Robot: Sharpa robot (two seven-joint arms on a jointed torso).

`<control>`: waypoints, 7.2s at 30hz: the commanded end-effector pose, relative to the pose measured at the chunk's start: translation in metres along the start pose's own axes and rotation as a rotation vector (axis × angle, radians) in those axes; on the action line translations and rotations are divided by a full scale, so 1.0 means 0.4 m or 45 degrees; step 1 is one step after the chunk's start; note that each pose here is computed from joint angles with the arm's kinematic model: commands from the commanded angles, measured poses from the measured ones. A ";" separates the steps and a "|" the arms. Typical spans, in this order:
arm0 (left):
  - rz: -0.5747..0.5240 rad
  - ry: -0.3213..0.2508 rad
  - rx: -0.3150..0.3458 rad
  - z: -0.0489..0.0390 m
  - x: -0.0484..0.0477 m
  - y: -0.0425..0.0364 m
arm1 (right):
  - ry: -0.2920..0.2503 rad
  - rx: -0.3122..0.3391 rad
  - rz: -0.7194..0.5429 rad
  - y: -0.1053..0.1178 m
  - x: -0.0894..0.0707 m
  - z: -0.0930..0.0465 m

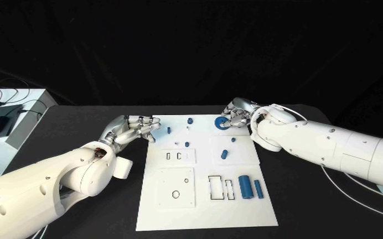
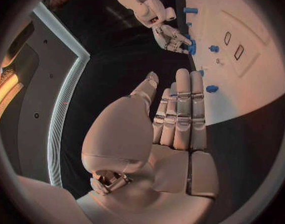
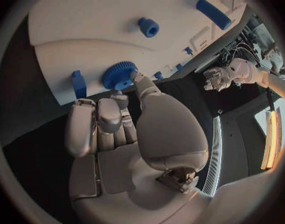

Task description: Assemble the parts on the task board

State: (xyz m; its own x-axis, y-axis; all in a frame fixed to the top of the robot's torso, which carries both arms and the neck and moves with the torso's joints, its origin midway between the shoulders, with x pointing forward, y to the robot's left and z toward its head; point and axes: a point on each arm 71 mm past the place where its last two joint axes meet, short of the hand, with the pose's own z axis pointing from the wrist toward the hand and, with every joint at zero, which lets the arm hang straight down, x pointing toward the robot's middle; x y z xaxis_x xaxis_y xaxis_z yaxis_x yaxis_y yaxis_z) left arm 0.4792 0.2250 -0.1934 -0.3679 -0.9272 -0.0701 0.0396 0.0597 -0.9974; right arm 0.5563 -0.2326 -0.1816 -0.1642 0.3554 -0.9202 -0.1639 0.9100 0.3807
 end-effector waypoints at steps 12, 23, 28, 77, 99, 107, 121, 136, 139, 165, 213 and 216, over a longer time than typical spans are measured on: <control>0.000 0.022 0.009 -0.001 0.003 -0.002 | 0.061 0.000 -0.025 -0.005 0.012 -0.006; 0.000 0.020 0.007 0.000 0.002 -0.001 | 0.034 -0.030 -0.068 -0.003 0.009 -0.011; 0.000 0.019 0.006 0.001 0.002 -0.001 | 0.011 -0.057 -0.084 0.003 0.008 -0.013; -0.007 0.029 0.007 0.000 0.008 -0.003 | -0.152 -0.417 -0.206 0.288 0.109 -0.025; -0.009 0.032 0.010 0.000 0.010 -0.005 | -0.153 -0.423 -0.246 0.301 0.139 -0.011; -0.008 0.032 0.009 0.000 0.009 -0.005 | -0.160 -0.422 -0.252 0.304 0.140 -0.007; -0.007 0.023 0.016 0.001 0.009 -0.005 | -0.161 -0.417 -0.244 0.310 0.145 0.004; -0.009 0.025 0.012 0.002 0.009 -0.004 | -0.161 -0.419 -0.213 0.303 0.141 0.001; -0.009 0.025 0.012 0.003 0.009 -0.003 | -0.159 -0.419 -0.206 0.299 0.139 -0.002; -0.007 0.020 0.011 0.003 0.006 -0.001 | -0.012 -0.347 -0.148 0.240 0.151 -0.012; -0.002 0.008 0.010 0.001 -0.004 0.000 | -0.193 -0.389 -0.085 0.205 0.112 -0.082; -0.001 0.007 0.010 0.001 -0.005 0.001 | -0.189 -0.385 -0.086 0.207 0.113 -0.080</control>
State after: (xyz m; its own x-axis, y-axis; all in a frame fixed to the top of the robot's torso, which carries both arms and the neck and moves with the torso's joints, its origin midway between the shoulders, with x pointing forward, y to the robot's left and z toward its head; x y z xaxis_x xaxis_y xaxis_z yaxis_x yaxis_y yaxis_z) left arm 0.4808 0.2286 -0.1946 -0.3595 -0.9303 -0.0731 0.0365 0.0642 -0.9973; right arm 0.5045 -0.1489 -0.1921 -0.0387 0.3211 -0.9463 -0.4403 0.8446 0.3046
